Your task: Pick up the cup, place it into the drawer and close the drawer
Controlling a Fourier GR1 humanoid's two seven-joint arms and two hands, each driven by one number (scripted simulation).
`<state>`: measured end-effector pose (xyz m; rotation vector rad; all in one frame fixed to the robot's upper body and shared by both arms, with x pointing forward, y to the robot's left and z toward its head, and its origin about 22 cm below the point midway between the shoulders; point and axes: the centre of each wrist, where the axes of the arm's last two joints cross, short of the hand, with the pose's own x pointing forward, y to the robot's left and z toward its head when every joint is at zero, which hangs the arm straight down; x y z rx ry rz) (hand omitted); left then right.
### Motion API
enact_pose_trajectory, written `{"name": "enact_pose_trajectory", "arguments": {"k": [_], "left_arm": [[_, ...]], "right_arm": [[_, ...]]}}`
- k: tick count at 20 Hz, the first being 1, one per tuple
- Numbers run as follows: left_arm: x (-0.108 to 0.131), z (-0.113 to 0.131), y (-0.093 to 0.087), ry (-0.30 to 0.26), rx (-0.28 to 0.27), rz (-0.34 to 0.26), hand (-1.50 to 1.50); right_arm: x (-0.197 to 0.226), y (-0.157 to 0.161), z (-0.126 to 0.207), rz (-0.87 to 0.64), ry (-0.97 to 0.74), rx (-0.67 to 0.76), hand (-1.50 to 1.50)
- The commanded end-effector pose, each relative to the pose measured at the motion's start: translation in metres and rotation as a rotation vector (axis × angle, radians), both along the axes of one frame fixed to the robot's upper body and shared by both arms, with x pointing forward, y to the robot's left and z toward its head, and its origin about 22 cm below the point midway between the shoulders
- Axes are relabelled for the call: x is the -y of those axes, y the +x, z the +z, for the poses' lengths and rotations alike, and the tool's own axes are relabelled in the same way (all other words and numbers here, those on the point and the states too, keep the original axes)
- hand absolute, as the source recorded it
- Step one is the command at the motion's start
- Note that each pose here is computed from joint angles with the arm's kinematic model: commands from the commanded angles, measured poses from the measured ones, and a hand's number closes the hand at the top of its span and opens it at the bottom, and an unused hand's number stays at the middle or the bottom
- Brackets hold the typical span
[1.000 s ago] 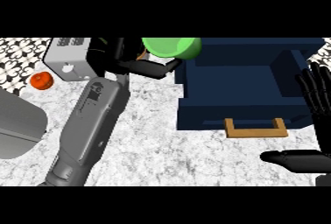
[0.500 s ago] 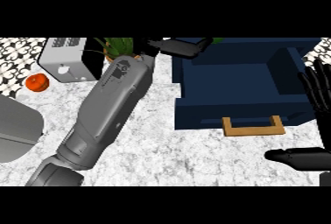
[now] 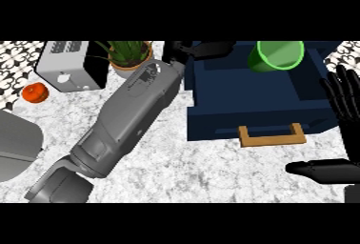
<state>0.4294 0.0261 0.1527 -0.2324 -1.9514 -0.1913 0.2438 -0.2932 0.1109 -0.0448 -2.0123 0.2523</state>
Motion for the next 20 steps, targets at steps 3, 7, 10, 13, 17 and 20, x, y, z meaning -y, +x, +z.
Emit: {"name": "enact_pose_trajectory", "arguments": {"k": [3, 7, 10, 13, 17, 20], "left_arm": [[0.003, -0.015, 0.002, 0.067, -0.036, 0.014, 1.5], [0.008, -0.023, -0.001, 0.18, -0.057, 0.069, 1.5], [0.007, -0.028, 0.0, 0.227, -0.09, 0.03, -1.5], [0.017, -0.028, -0.008, 0.263, -0.095, 0.009, -1.5], [0.009, -0.054, -0.012, 0.345, -0.097, 0.061, -1.5], [0.011, -0.062, -0.017, 0.342, -0.066, 0.073, -1.5]], "right_arm": [[-0.013, 0.002, 0.007, 0.0, -0.008, 0.01, -1.5], [-0.013, 0.0, 0.012, 0.018, -0.016, 0.014, -1.5], [-0.011, 0.004, 0.014, 0.02, -0.015, 0.002, -1.5], [0.0, 0.002, 0.0, 0.04, 0.0, 0.001, -1.5], [-0.008, 0.002, 0.002, 0.047, -0.011, 0.012, -1.5], [-0.006, 0.009, 0.015, 0.035, 0.001, 0.022, -1.5]]}}
